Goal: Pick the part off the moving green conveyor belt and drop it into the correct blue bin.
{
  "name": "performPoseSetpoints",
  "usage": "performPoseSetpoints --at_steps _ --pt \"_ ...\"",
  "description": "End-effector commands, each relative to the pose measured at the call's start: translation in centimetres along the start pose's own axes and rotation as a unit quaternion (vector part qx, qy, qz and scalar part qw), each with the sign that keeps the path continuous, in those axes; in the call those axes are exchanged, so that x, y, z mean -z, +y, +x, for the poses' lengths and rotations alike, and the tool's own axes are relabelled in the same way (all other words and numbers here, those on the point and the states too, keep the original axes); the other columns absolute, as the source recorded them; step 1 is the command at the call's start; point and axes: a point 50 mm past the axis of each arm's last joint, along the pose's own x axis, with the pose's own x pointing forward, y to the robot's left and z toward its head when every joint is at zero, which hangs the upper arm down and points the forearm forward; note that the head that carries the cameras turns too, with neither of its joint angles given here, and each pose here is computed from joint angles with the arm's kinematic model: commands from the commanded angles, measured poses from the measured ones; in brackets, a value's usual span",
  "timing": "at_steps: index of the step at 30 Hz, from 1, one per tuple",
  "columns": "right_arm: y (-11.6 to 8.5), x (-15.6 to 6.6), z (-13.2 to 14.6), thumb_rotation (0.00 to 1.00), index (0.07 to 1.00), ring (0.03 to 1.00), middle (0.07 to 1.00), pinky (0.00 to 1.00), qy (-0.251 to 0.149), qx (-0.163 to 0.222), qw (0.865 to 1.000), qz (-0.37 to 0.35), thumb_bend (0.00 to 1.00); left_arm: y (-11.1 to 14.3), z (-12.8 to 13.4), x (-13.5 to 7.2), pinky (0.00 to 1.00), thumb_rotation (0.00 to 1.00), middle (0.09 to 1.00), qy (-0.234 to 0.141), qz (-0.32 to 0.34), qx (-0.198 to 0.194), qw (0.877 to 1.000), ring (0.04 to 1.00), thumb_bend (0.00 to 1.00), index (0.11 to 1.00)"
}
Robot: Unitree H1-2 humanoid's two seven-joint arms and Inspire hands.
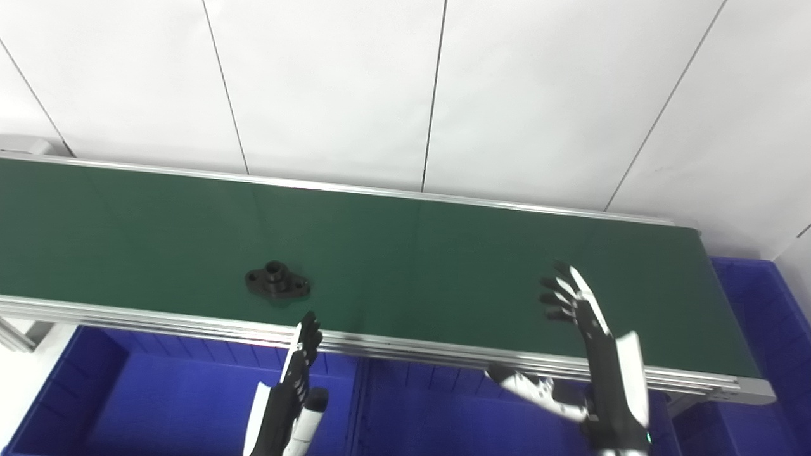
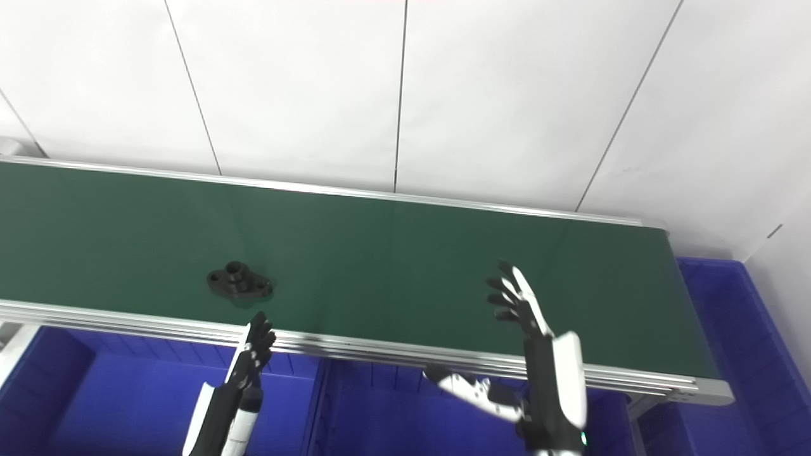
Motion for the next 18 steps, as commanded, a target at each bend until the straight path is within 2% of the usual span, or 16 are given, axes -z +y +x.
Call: performPoseSetpoints --at_steps 1,5,10,18 --pt "-0.2 -0.5 1.4 0.34 0.88 0.74 0.799 0.64 -0.007 -0.002 1.0 -0.026 0.93 -0.8 0.2 -0.9 1.0 0.99 0.98 -0.028 -0.006 0.007 1.0 0.983 0.72 1.0" --pt "0.3 -0.4 4.2 0.36 0.862 0.717 0.794 0.6 0.003 -0.03 0.997 -0.078 0.93 -1.5 0.0 -1.0 1.0 1.0 0.97 -0.034 -0.01 0.013 0.999 0.976 0.7 1.0" --pt "0.7 0.0 6.9 0.37 0.835 0.635 0.753 0.5 0.013 -0.065 0.988 -0.137 0.95 -2.3 -0.2 -1.1 1.0 1.0 0.954 -0.035 -0.019 0.016 0.999 0.965 0.69 1.0" --pt "2.5 0.5 10.4 0.36 0.823 0.618 0.752 0.48 0.018 -0.112 0.973 -0.203 0.98 -3.1 -0.4 -1.5 0.94 0.99 0.921 -0.039 -0.036 0.016 0.998 0.934 0.67 1.0"
